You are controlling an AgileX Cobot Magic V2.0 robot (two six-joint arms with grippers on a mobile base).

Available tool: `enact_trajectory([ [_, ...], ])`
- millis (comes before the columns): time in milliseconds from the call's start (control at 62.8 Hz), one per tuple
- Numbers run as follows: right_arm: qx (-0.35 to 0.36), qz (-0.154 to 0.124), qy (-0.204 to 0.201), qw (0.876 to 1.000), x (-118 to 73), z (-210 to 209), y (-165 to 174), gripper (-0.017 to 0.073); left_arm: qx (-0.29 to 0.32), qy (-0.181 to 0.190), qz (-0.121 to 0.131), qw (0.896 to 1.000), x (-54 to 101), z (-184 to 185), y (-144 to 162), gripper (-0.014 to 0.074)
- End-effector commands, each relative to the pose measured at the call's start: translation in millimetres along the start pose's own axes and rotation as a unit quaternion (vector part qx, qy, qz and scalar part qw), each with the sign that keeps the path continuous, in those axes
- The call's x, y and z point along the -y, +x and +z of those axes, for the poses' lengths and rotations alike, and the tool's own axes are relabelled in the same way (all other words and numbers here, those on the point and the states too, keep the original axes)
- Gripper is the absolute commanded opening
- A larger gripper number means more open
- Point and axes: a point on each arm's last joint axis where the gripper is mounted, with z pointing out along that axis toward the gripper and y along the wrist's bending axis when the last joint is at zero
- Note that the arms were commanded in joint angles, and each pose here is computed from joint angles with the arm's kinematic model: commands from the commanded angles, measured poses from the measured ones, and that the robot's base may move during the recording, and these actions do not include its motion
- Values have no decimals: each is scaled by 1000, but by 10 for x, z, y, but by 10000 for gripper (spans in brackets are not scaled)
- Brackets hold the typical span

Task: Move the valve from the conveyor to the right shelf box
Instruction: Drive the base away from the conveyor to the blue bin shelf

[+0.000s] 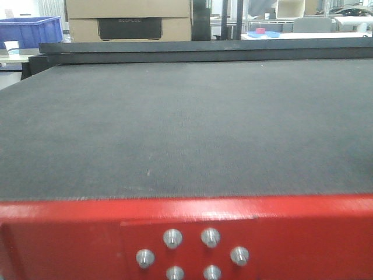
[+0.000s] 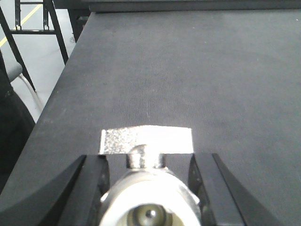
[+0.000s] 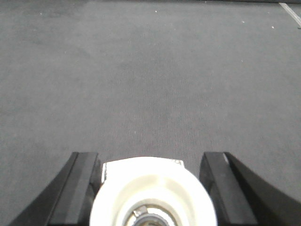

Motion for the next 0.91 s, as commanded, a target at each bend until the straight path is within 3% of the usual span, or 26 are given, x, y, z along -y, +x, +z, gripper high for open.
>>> enact_trajectory([
  [0,45,-2,2,999,0,-47,-91,-165,33,-3,1,999,-6,-32,-66,-111],
  [891,45,-2,2,999,0,-47,-91,-165,33,-3,1,999,-6,-32,-66,-111],
])
